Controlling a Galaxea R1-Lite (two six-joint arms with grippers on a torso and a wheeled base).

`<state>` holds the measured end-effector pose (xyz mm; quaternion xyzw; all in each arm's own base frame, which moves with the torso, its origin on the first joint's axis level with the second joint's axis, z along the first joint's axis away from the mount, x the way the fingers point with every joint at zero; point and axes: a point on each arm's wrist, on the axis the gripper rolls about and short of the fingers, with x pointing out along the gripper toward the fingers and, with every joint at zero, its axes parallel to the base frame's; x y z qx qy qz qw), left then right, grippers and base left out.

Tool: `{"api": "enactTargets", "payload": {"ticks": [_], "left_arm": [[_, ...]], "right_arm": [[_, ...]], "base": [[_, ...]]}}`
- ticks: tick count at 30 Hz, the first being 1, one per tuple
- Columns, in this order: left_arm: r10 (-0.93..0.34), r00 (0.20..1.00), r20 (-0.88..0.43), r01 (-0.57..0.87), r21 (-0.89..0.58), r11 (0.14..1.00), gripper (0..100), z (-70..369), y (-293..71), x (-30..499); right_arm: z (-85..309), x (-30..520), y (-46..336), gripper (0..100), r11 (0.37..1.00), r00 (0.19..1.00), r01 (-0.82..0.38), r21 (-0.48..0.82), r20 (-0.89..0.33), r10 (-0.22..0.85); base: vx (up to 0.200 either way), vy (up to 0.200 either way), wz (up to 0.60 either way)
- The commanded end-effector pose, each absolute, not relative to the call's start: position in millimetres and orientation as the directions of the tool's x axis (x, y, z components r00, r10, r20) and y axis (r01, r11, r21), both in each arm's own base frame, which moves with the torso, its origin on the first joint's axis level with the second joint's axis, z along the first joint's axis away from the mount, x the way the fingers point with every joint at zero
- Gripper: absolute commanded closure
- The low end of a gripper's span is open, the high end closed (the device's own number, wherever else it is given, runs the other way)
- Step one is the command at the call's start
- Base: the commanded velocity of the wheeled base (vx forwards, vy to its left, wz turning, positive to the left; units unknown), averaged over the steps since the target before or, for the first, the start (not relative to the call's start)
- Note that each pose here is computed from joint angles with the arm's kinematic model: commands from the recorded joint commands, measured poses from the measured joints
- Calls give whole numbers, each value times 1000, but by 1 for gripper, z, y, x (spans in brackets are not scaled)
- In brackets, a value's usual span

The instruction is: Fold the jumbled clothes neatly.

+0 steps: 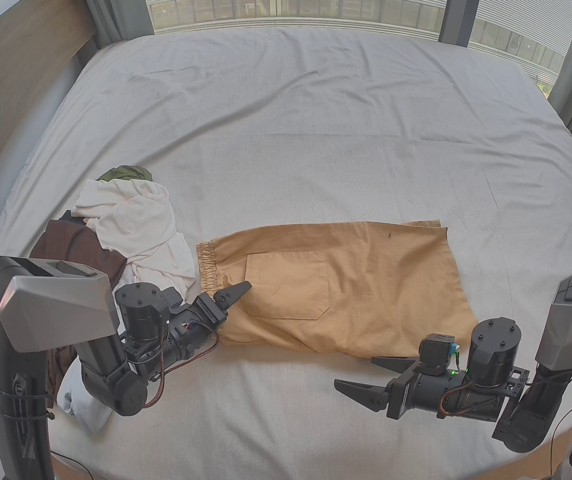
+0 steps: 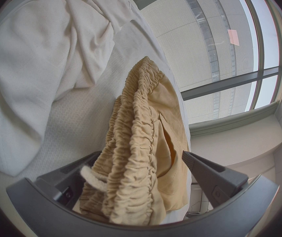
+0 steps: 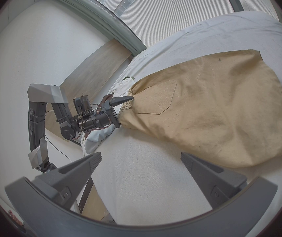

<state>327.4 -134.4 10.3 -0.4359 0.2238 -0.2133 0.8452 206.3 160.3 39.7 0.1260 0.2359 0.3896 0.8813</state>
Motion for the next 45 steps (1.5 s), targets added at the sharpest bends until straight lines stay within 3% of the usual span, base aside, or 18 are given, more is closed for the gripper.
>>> {"api": "enactTargets", "payload": {"ticks": [1,5,6,16,22,25,31,39,45], "left_arm": [[-556,811,-183,172,-833,525,0,11,-135,330],[-542,818,-191,159,-831,533,0,8,-135,330],[-540,820,-190,159,-831,533,100,9,-135,330],[-538,823,-181,167,-829,534,100,16,-134,325],[-575,795,-194,192,-818,542,100,36,-137,293],[-558,788,-261,168,-780,602,100,33,-121,273],[-476,835,-277,118,-754,646,100,40,-87,266],[-476,841,-258,118,-770,627,100,58,-52,244],[-460,842,-282,90,-768,634,100,56,-46,237]], "right_arm": [[39,206,160,0,664,584,-627,408,-319,747],[39,207,161,0,666,585,-625,407,-321,745],[38,206,160,0,666,584,-625,407,-322,745],[37,206,160,0,668,584,-622,407,-326,743],[40,209,158,0,675,598,-617,405,-317,736],[42,215,154,0,686,621,-605,403,-301,724],[41,215,154,0,686,618,-605,404,-305,724],[40,215,156,0,682,612,-609,404,-307,729],[40,214,157,0,680,610,-612,404,-305,731]], "base": [[0,0,0],[0,0,0],[0,0,0],[0,0,0],[0,0,0],[0,0,0],[0,0,0],[0,0,0],[0,0,0]]}}
